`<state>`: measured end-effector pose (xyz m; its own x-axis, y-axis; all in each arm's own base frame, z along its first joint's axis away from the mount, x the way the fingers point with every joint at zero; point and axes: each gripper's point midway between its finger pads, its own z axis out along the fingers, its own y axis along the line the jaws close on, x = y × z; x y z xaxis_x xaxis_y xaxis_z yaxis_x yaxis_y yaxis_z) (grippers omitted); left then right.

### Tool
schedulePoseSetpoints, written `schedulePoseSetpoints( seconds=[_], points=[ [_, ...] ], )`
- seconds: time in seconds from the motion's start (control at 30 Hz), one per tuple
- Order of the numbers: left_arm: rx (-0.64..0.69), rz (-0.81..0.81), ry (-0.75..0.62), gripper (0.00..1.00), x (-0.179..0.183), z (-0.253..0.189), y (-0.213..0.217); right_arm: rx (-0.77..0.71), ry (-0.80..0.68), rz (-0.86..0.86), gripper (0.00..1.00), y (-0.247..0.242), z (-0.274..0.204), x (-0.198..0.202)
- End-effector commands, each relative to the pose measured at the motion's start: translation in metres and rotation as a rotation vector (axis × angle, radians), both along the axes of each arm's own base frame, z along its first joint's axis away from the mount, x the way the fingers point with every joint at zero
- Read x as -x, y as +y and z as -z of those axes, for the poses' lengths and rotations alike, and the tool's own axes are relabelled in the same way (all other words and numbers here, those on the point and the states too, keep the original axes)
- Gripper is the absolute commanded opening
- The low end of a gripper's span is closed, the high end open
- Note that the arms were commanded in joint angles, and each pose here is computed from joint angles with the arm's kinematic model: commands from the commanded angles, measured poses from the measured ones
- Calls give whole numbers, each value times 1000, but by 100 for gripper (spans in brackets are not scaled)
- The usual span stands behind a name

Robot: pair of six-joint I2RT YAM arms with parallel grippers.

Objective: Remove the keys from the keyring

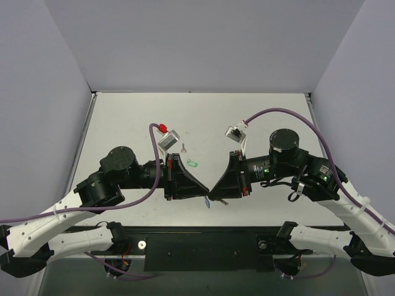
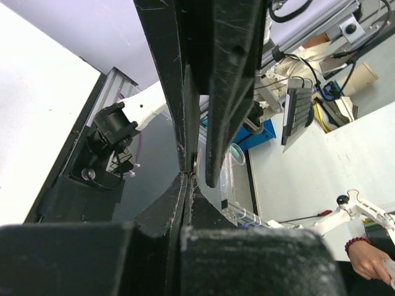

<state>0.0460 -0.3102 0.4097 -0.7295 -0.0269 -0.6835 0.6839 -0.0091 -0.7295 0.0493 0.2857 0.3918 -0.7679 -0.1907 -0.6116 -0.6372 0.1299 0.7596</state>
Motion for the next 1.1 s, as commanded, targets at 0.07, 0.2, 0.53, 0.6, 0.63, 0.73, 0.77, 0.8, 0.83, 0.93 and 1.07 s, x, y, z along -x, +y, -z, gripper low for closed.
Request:
schedulePoseSetpoints(
  seconds=[0.07,0.2,0.53,0.6,0.63,0.73,0.77,0.8,0.83,0.93,1.07],
  points=[
    [58,-43,-4,0,-10,-13,-5,-58,-50,44,29,5,-17,-9],
    [69,-52,-2,0,-11,-15,-3,-62,-55,55,31,3,-18,-10],
    [93,-80,-8,0,-15,-21,4,-50,-51,79,29,3,-13,-14],
    [97,-86,-11,0,-15,-22,6,-46,-46,84,29,4,-11,-15],
    [101,-86,-13,0,-15,-23,8,-46,-46,84,29,4,-11,-16],
    [104,-90,-13,0,-15,-24,9,-38,-40,96,29,5,-8,-19],
    [104,-90,-13,0,-15,-24,10,-37,-42,103,29,6,-8,-20],
    [109,-90,-16,0,-15,-26,11,-38,-43,106,28,5,-8,-21],
    [105,-92,-14,0,-15,-24,10,-39,-41,111,28,6,-8,-22],
    [108,-92,-14,0,-15,-25,11,-41,-36,116,26,6,-8,-24],
    [107,-96,-13,0,-16,-24,11,-51,-33,116,26,8,-10,-24]
  ],
)
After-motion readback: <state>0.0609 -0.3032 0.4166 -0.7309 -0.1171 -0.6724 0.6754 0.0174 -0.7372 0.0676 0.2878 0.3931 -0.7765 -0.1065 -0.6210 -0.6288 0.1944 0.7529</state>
